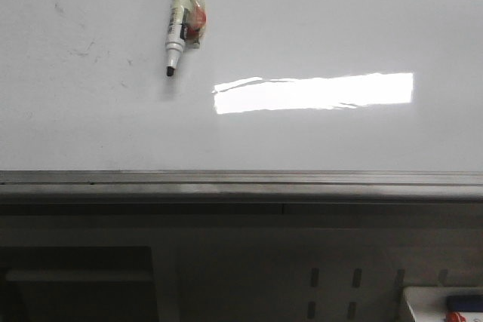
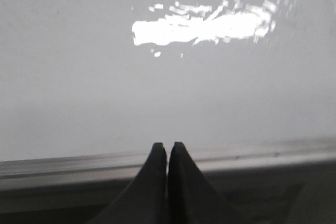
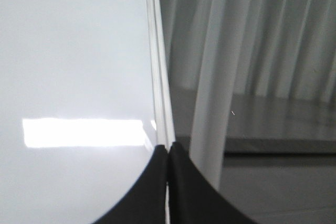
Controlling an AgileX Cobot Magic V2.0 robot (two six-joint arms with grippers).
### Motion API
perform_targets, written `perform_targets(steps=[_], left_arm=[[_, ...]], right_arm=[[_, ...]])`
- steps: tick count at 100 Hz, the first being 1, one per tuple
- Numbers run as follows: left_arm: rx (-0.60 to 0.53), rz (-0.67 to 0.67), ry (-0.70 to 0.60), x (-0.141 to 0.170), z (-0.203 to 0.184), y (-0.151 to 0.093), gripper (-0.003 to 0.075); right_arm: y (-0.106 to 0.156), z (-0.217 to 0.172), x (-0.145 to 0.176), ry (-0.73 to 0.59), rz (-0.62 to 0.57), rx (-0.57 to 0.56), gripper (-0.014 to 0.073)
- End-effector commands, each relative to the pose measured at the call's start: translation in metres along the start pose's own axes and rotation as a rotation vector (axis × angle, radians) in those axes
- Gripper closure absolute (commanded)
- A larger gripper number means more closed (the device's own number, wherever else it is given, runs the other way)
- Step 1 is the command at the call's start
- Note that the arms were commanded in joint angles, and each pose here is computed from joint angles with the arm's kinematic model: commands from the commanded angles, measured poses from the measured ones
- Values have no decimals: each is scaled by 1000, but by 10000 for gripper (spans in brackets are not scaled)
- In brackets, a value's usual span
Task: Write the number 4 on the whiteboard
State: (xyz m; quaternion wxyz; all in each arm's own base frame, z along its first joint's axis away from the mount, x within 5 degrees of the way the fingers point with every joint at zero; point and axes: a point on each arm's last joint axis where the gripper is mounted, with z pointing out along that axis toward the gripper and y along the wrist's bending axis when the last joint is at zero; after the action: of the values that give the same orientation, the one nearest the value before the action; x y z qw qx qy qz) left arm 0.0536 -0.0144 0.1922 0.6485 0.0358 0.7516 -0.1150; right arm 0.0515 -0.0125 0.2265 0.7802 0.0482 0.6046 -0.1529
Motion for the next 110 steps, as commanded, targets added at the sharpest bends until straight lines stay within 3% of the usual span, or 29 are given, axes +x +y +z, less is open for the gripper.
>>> perform_targets(steps=[1, 7, 14, 23, 30, 38, 52, 80, 90, 102, 110], left_arm=[[17, -289, -151, -4, 0, 2, 741], [39, -504, -177, -7, -1, 2, 741], [63, -713, -187, -8, -1, 2, 741], [87, -871, -182, -8, -1, 1, 741], [92, -888, -182, -9, -1, 1, 741], [116, -862, -177, -15, -3, -2, 741], [150, -664, -158, -34, -8, -10, 741], [108, -220, 59, -94, 7, -22, 726], [102, -175, 141, -111, 21, -24, 604], [127, -121, 221, -121, 33, -27, 330], [142, -103, 265, -122, 38, -29, 267]], right_arm=[[2, -3, -7, -145, 307, -38, 659], [1, -2, 0, -68, 491, -28, 659], [0, -2, 10, 38, 552, 12, 659], [0, -2, 11, 54, 600, 17, 659], [1, -2, 4, -10, 713, -29, 659], [4, -2, -8, -63, 720, -101, 659], [11, 1, -40, -86, 525, -290, 659], [32, 37, -89, 84, 321, -568, 623], [46, 48, -96, 122, 266, -656, 487], [58, 57, -92, 220, 234, -687, 268], [63, 58, -90, 254, 222, -708, 196]])
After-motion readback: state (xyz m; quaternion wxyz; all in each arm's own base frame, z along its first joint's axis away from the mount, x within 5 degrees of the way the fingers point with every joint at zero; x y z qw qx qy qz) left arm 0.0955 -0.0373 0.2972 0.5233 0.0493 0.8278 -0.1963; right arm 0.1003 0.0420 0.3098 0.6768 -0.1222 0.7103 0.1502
